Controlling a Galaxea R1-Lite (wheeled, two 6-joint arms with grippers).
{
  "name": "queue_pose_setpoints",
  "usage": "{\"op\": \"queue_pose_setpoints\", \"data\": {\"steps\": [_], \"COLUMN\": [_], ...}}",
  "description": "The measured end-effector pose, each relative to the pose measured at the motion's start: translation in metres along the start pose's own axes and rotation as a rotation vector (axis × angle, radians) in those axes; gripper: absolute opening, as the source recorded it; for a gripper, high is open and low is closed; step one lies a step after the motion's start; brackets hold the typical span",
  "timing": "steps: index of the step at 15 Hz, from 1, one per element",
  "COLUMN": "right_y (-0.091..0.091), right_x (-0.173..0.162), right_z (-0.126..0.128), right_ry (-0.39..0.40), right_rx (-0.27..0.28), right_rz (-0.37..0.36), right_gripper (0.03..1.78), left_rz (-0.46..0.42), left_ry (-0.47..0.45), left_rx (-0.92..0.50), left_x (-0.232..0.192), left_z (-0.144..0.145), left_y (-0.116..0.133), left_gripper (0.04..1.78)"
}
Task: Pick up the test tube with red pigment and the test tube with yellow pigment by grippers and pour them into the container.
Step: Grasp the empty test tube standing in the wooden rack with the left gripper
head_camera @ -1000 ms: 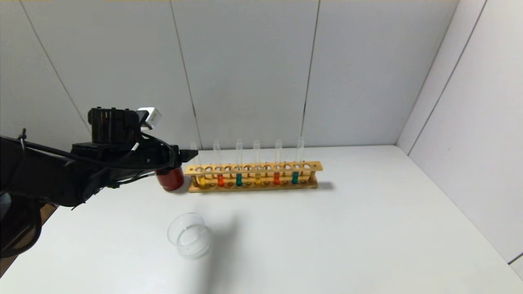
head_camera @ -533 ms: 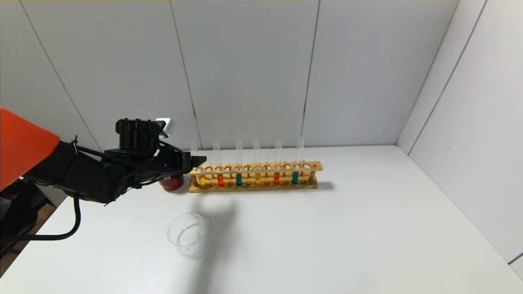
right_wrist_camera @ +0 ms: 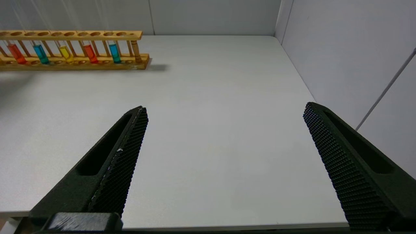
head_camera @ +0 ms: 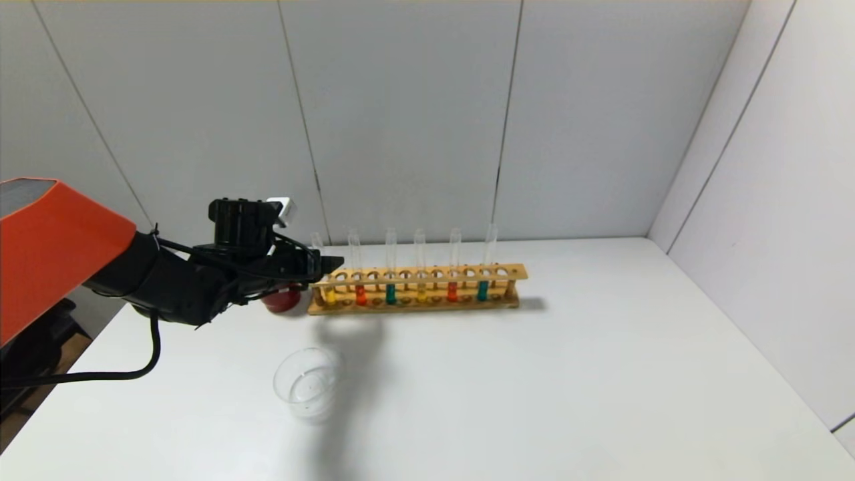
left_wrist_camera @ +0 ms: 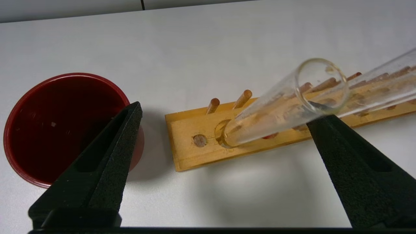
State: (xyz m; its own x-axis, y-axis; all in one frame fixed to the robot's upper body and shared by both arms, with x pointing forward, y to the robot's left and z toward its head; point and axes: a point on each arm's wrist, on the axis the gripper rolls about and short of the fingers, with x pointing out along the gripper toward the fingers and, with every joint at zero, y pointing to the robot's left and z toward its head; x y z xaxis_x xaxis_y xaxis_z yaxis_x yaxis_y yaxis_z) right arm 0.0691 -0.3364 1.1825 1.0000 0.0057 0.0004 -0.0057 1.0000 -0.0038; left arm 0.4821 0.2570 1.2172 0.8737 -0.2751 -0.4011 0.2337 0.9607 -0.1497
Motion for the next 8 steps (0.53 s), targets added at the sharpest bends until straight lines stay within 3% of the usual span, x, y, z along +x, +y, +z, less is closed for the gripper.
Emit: {"op": "queue_pose_setpoints", "data": {"steps": [4, 8], "right_y": [0.0, 0.0], "right_x": [0.0, 0.0], "right_z": [0.0, 0.0], "right_ry": [0.0, 0.0], "right_rx": [0.0, 0.0], "right_rz": [0.0, 0.0], "right_gripper": [1.75, 1.75], "left_rz": [-0.008, -0.024], "left_ry": [-0.013, -0.019], "left_rx": [0.007, 0.018], "left_x": [0.0059, 0.0113], "left_z": [-0.0008, -0.0047], "left_y": [-0.002, -0.0097], "left_gripper": [1.69, 1.28]}}
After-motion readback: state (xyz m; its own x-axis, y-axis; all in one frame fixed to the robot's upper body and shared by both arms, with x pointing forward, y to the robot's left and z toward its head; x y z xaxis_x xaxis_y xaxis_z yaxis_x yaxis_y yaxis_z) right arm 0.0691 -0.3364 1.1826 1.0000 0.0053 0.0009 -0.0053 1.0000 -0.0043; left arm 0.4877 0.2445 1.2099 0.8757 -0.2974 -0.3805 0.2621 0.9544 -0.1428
